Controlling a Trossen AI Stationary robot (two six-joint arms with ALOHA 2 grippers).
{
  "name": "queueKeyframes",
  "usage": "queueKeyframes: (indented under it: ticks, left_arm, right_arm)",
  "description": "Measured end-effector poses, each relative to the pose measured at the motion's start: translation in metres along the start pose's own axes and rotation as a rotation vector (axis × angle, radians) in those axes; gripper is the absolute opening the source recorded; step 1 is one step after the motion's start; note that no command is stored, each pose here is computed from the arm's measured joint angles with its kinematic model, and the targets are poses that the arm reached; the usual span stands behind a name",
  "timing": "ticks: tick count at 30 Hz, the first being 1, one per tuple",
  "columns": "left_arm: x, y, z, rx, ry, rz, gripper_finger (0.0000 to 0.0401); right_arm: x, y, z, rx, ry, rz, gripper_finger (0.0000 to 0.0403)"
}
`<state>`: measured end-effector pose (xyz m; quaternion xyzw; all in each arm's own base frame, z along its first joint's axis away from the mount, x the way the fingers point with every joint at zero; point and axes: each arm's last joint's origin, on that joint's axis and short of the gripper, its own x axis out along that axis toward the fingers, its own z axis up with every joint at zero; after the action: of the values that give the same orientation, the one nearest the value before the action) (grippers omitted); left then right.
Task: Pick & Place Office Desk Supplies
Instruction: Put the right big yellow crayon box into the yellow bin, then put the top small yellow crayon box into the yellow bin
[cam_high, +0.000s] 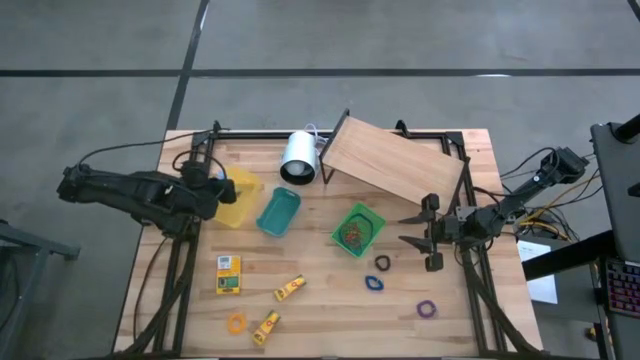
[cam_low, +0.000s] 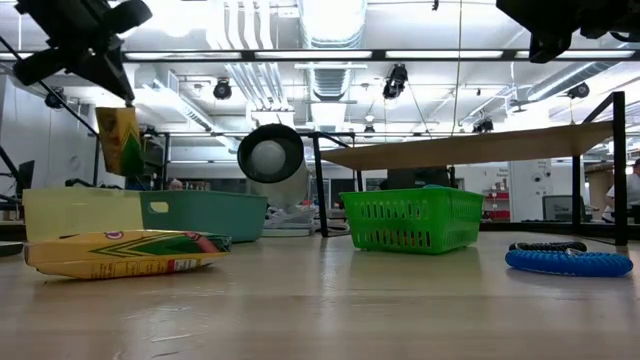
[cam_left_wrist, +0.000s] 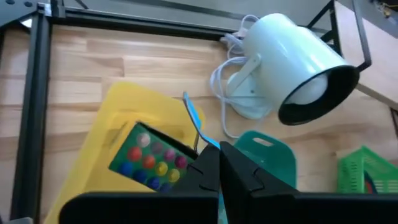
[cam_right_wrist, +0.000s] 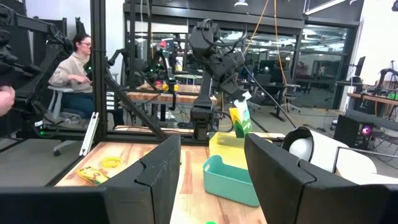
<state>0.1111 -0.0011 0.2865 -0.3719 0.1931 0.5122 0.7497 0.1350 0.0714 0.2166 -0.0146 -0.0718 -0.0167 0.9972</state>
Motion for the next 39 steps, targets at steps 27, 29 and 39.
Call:
queueKeyframes:
  ticks: [27, 29, 39]
  left_arm:
    - [0.035, 0.023, -0.032, 0.031, -0.015, 0.131, 0.0047]
    - [0.035, 0.023, -0.032, 0.030, -0.015, 0.130, 0.0058]
    - [0.036, 0.019, -0.033, 0.047, -0.010, 0.093, 0.0099]
  right_arm:
    - [0.000, 0.000, 0.000, 0.000, 0.000, 0.000, 0.0178]
    - [0.000, 0.000, 0.000, 0.000, 0.000, 0.000, 0.0178]
    - [0.000, 0.000, 0.000, 0.000, 0.000, 0.000, 0.0178]
